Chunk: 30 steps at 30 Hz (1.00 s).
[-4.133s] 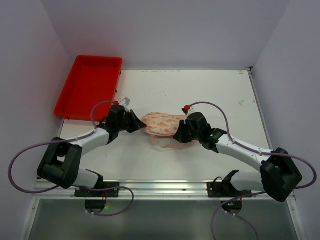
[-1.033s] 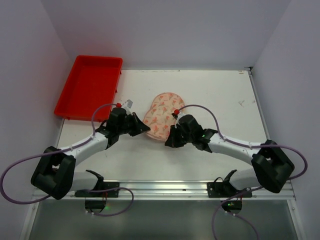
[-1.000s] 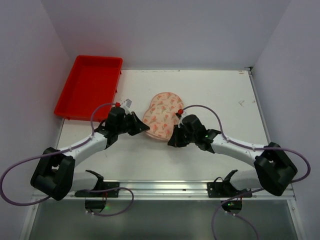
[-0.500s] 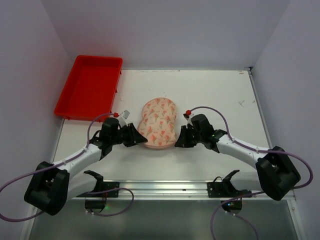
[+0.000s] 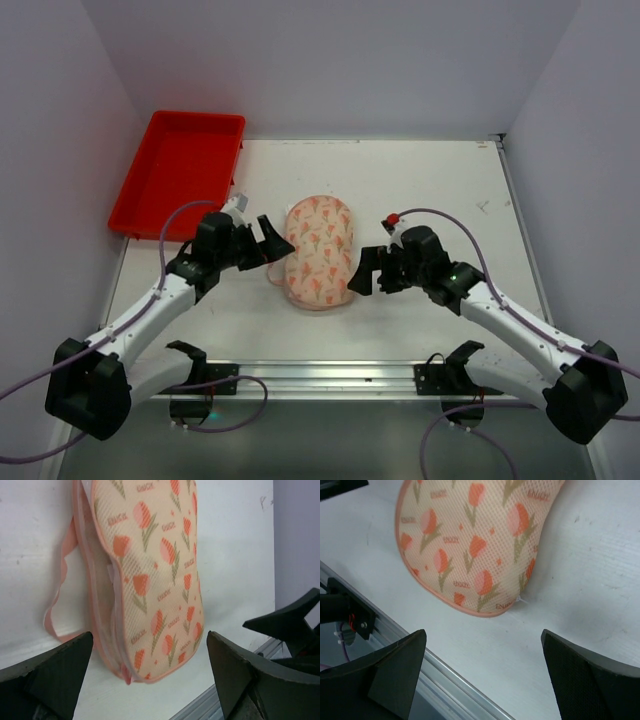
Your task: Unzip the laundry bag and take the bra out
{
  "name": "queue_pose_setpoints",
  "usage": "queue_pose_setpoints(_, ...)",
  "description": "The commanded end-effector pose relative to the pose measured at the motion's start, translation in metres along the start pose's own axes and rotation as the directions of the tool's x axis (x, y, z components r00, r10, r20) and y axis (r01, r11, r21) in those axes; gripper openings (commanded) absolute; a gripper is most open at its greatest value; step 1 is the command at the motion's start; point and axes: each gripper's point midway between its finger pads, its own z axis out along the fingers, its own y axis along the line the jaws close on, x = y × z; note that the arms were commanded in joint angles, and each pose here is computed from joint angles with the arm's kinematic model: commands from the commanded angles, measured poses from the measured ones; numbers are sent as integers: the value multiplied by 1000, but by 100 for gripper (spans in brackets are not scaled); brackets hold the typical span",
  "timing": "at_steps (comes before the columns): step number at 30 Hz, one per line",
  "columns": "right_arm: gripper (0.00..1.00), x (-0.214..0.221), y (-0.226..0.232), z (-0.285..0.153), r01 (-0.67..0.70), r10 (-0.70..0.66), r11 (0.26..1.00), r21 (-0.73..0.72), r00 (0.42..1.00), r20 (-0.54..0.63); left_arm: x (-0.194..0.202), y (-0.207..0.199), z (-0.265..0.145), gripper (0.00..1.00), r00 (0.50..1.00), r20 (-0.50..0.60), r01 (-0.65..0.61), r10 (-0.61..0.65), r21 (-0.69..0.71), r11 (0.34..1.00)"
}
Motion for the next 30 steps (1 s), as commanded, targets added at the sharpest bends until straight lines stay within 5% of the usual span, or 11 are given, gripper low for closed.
queue_pose_setpoints(1,99,-29,7,-24,51,-54,998,30,993,109,-22,-8,17,97,1000,7,-31,31,2,1000)
queue_pose_setpoints(13,99,-48,36,-61,50,-28,996,-80,969,246,-27,1,74,72,996,-83,-29,29,-4,1000)
queue_pose_setpoints(16,99,-47,35,-60,53,-32,995,-79,969,246,-22,3,80,61,993,-115,-31,31,0,1000)
queue_pose_setpoints(19,99,-47,35,-59,55,-34,995,-80,969,243,-22,4,82,38,992,-119,-39,38,-2,999)
queue_pose_setpoints(25,99,-49,37,-60,58,-32,994,-90,965,262,-28,0,80,22,992,-110,-69,69,0,998)
queue_pose_setpoints(28,99,-49,36,-60,58,-32,994,-90,965,262,-33,-3,79,6,990,-107,-92,91,-3,996)
queue_pose_setpoints(30,99,-48,36,-60,59,-34,994,-91,965,261,-37,-6,77,5,990,-103,-95,94,2,996)
